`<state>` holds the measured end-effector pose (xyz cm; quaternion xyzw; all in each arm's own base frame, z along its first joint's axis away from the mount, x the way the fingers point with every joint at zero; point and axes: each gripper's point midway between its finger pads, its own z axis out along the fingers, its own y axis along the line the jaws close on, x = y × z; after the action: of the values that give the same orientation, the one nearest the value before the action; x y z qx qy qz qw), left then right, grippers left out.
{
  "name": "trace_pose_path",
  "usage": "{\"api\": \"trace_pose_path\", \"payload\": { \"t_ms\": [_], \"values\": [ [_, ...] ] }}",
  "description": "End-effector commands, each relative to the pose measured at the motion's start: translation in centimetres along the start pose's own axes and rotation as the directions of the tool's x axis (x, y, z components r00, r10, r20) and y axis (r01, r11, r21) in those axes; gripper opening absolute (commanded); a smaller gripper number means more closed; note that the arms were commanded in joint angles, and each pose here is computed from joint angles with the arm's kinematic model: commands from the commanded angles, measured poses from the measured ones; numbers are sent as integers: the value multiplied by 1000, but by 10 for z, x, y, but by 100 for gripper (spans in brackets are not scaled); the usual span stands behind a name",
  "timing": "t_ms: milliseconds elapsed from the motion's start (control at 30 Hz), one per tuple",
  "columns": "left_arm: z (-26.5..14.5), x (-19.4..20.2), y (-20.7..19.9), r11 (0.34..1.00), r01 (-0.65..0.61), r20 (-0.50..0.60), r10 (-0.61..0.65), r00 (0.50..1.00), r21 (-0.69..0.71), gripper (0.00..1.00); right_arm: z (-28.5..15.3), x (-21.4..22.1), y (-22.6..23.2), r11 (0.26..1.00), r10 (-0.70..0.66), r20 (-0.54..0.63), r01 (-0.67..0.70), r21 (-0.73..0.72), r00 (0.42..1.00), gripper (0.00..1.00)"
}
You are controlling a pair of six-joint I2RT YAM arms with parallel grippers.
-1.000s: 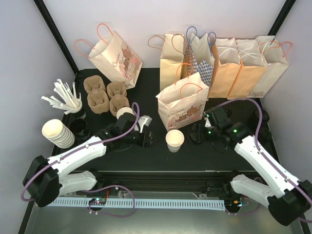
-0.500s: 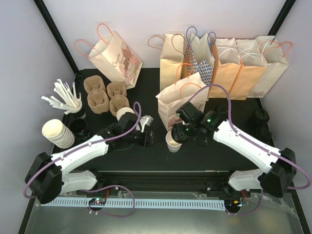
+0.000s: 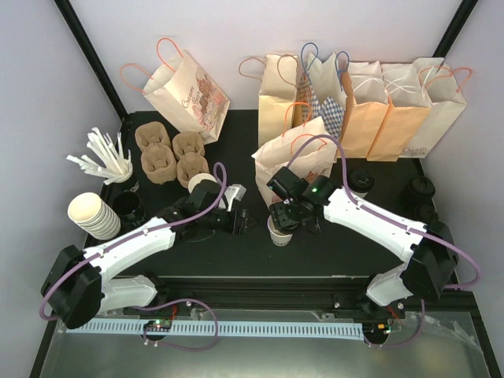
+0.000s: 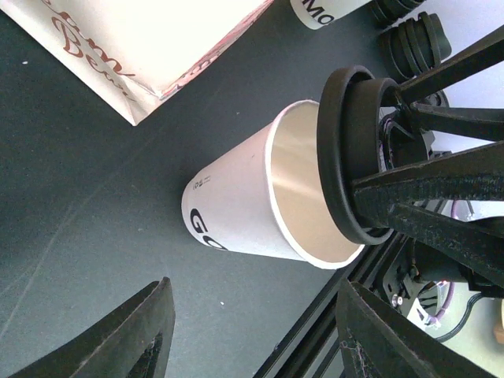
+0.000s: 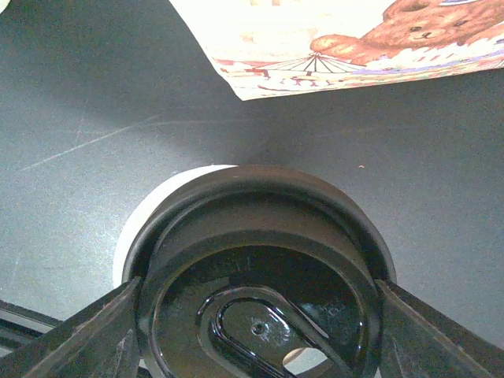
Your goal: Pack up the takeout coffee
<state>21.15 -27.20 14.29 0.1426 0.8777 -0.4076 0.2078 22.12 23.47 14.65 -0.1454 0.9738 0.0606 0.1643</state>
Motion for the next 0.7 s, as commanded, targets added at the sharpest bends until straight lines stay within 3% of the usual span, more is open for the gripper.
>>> {"api": "trace_pose_path", "payload": {
  "t_ms": [0,667],
  "values": [
    [-6,-11,-9,999,-14,44,13,999,29,59,-6,-7,6,999,-38,18,39,-12,999,77],
    [5,-3,-1,1000,6,4,-6,1000,24,57,10,-3,22,995,-93,-34,93,-20,995,80]
  ]
}}
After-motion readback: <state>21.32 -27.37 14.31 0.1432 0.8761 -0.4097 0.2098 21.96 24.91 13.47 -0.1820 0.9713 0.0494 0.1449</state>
